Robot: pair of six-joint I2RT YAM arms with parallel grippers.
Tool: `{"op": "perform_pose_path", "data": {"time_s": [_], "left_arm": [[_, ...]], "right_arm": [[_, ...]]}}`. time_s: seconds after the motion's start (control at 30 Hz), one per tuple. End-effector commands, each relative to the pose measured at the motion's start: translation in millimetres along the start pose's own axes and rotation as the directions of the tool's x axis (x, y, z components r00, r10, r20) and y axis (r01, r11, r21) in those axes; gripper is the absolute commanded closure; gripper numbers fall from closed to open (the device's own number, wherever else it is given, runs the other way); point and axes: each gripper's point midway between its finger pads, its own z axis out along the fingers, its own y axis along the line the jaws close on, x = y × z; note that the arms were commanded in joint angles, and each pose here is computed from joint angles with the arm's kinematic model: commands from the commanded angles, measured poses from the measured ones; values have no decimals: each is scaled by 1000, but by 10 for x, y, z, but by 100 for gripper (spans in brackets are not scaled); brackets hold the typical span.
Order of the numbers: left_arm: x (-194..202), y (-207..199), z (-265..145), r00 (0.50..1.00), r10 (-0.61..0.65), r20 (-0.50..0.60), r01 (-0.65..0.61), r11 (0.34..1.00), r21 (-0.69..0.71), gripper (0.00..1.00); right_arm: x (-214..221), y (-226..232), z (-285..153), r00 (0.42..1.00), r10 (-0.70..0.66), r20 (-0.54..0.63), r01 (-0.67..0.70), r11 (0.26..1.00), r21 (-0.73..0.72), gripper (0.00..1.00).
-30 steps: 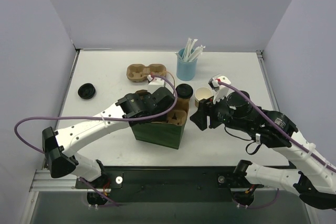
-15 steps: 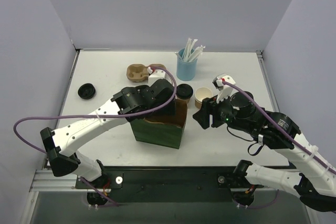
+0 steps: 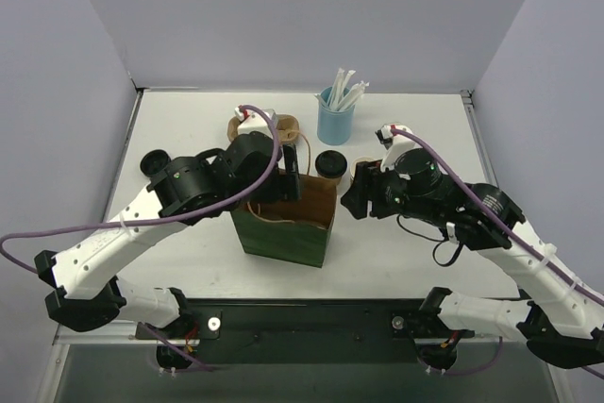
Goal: Pack the takeout coffee
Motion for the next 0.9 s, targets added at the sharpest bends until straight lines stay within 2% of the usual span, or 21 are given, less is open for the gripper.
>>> {"op": "perform_pose_path", "data": {"time_s": [0.0,0.13,0.3,0.43,0.53,0.63,0.67,0.7,0.77,0.8,0.87], "left_arm": [[-181,110,-251,999,16,29,-16,1000,25,15],[-153,435,-218,998,59,-5,-59,995,-79,14],[-247,895,-191,999,49,-2,-49,980,-192,14],[-233,1090,-130,996,83,-34,-88,968,-237,15],[-189,1134,-55,993,108,-55,-118,964,-240,17],[-127,1182,55,990,107,-87,-125,962,-242,22],[-110,1184,82,990,103,-94,-123,963,-238,25],[-89,1207,114,990,101,-103,-123,963,-239,28],[-83,1256,144,990,87,-112,-114,960,-258,35],[-98,1271,141,990,85,-111,-112,958,-264,38],[-123,1259,137,990,91,-106,-116,959,-258,53]], "right_arm": [[-118,73,19,993,115,-19,-115,993,31,46],[-86,63,226,983,176,-59,-169,980,105,46],[-45,-19,395,977,201,-73,-184,964,192,48],[7,-108,551,977,198,-80,-171,949,265,50],[43,-119,667,978,177,-109,-140,948,285,55],[72,-122,745,978,160,-131,-116,949,294,75],[65,-120,760,979,154,-133,-109,949,295,88],[42,-111,763,980,150,-130,-107,950,293,93],[-35,-75,758,983,142,-120,-104,954,280,100],[-50,-73,759,984,133,-121,-95,956,277,100],[-70,-66,755,984,135,-119,-98,956,276,100]]}}
